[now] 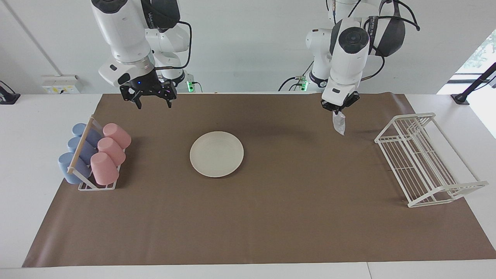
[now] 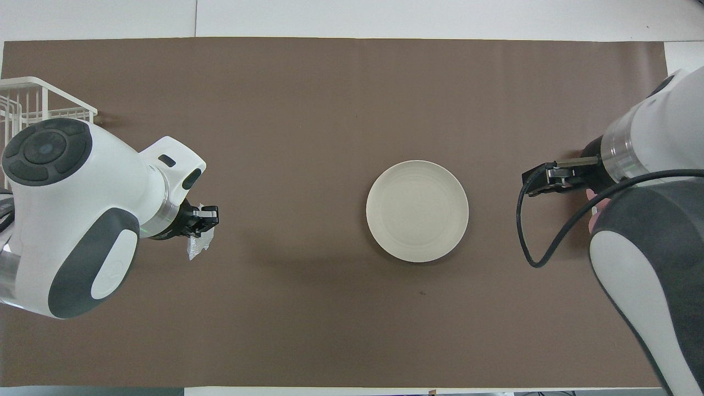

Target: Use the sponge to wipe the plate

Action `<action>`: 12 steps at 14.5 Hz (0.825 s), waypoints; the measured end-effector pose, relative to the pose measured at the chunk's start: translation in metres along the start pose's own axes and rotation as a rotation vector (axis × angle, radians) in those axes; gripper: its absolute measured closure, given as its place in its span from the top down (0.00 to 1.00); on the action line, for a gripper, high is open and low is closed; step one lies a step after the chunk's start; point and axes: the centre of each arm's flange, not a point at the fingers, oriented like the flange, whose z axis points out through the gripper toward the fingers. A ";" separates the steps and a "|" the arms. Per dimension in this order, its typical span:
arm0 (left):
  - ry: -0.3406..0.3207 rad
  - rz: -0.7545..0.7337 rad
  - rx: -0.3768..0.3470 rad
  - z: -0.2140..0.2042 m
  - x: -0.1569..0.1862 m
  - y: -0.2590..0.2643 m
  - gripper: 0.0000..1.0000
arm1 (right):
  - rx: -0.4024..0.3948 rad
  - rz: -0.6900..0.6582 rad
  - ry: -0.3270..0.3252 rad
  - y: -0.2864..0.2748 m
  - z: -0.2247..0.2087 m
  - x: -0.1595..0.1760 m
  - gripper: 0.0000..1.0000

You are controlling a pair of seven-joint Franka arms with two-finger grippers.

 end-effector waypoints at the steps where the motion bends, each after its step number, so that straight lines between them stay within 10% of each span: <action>1: -0.002 0.009 0.062 0.002 0.000 -0.001 0.05 | 0.006 0.020 -0.012 0.028 0.002 0.000 1.00; 12: 0.015 0.043 0.778 0.036 0.039 -0.016 0.05 | 0.015 0.018 0.035 0.068 0.000 0.006 1.00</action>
